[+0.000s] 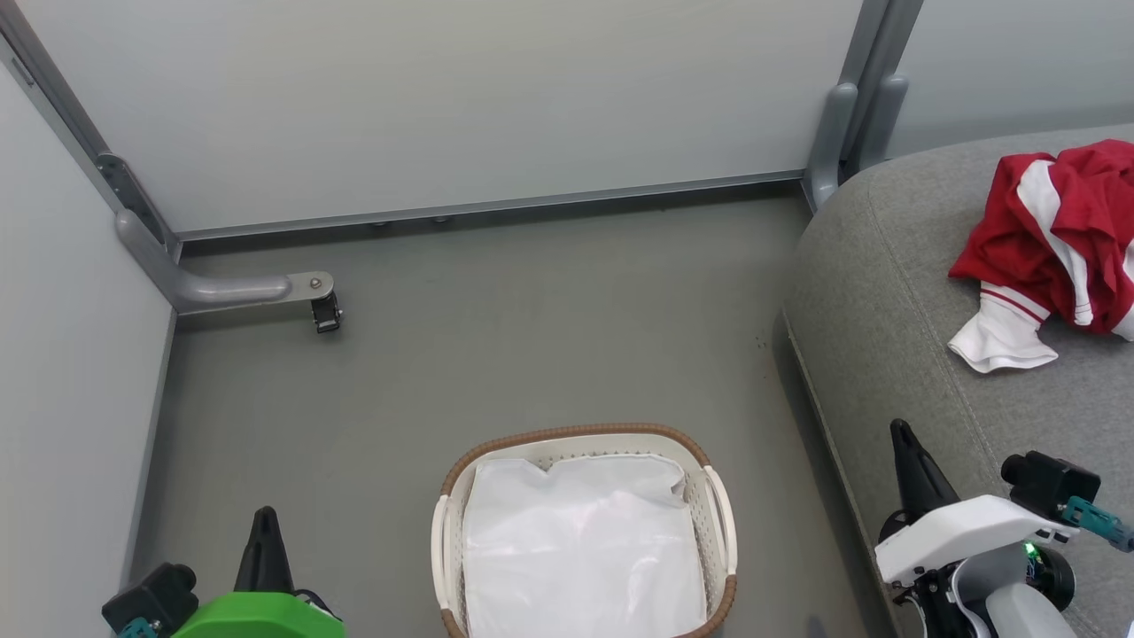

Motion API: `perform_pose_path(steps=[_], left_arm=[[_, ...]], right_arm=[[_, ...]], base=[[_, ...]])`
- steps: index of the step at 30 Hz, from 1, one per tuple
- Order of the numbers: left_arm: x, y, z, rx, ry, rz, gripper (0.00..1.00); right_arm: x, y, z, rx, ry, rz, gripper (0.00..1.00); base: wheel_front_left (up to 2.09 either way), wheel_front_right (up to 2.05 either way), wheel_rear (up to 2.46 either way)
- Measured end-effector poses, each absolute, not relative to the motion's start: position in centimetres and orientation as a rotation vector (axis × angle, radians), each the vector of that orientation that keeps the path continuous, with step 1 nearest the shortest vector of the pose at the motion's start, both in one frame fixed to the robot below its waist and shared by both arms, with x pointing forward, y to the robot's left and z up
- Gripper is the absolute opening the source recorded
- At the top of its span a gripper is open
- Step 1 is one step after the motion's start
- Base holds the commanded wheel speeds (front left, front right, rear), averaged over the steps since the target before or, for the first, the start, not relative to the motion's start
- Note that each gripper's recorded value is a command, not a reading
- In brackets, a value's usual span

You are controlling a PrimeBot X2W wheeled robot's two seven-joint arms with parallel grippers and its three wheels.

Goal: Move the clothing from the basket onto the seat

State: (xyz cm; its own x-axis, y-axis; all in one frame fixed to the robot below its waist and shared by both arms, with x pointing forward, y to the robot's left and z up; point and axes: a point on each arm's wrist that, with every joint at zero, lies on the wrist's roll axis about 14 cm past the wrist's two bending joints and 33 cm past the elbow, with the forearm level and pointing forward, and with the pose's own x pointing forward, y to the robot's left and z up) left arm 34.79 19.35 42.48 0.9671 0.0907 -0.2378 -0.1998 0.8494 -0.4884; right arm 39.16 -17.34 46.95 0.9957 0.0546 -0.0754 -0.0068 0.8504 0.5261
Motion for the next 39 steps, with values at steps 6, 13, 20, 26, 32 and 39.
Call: perform_pose_path(steps=[6,13,20,26,32,39], left_arm=[[35.1,19.5,42.9,-0.629,0.202,0.164,0.0],[35.5,19.6,43.3,-0.727,0.195,0.17,0.0],[35.8,19.7,43.6,-0.824,0.187,0.174,0.0],[36.1,19.7,44.1,-0.896,0.175,0.17,0.0],[36.4,19.8,44.6,-0.964,0.164,0.167,0.0],[36.8,19.8,45.1,-1.054,0.15,0.157,0.0]], right_arm=[[39.2,-17.7,47.1,0.64,0.091,0.013,0.0],[39.2,-18.0,47.3,0.739,0.09,-0.007,0.0],[39.2,-18.3,47.5,0.829,0.09,-0.02,0.0],[39.2,-18.5,47.7,0.9,0.087,-0.03,0.0],[39.3,-18.7,47.9,0.968,0.082,-0.036,0.0],[39.3,-18.9,48.1,1.054,0.078,-0.04,0.0]], base=[[0.0,0.0,0.0],[0.0,0.0,0.0],[0.0,0.0,0.0],[0.0,0.0,0.0],[0.0,0.0,0.0],[0.0,0.0,0.0]])
